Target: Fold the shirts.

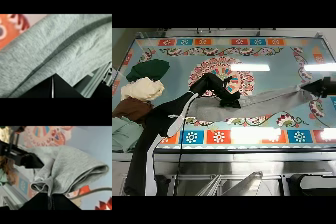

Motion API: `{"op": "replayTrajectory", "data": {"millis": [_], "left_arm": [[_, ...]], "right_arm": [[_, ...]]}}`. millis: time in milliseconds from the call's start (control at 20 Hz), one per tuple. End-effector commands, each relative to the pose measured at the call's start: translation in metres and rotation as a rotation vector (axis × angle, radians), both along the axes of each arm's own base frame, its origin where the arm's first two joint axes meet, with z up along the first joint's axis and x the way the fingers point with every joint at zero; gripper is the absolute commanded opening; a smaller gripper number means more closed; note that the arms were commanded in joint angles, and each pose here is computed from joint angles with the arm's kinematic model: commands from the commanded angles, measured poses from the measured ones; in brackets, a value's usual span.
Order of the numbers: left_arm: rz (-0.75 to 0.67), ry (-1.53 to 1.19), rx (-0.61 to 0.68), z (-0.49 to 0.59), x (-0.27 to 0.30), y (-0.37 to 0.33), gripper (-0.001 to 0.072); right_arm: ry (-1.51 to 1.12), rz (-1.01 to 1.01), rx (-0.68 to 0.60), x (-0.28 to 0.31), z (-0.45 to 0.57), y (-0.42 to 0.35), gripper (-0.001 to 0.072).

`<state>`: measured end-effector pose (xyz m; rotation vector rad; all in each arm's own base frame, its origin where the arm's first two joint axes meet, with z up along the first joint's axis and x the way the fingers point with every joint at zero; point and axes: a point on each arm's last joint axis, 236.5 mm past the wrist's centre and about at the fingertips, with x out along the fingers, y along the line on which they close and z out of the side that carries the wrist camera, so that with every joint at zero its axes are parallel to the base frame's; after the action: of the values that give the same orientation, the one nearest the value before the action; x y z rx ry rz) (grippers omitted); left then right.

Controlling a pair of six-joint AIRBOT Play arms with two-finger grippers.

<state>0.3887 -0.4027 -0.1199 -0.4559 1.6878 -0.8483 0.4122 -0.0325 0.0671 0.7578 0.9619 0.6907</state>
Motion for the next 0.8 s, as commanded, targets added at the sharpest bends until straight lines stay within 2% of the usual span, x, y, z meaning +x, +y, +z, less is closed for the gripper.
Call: {"op": "replayTrajectory", "data": {"millis": [0, 100, 250, 550, 750], "left_arm": [[-0.03, 0.0, -0.106, 0.036, -0.01, -0.037, 0.0014], [-0.072, -0.078, -0.256, 0.103, -0.005, -0.05, 0.0014], [-0.093, -0.264, -0.321, 0.201, 0.004, -0.001, 0.0014], [0.046, -0.534, -0.209, 0.315, -0.02, 0.172, 0.0014], [0.18, -0.599, -0.157, 0.318, -0.049, 0.237, 0.0015]], "right_arm": [[-0.164, 0.058, 0.113, -0.007, 0.074, 0.021, 0.0011], [-0.17, 0.119, 0.121, -0.014, 0.087, 0.046, 0.0011], [-0.192, 0.22, 0.104, -0.016, 0.101, 0.109, 0.0012], [-0.257, 0.349, 0.04, -0.001, 0.074, 0.307, 0.0011], [-0.183, 0.347, -0.011, -0.004, -0.012, 0.416, 0.0012]]}}
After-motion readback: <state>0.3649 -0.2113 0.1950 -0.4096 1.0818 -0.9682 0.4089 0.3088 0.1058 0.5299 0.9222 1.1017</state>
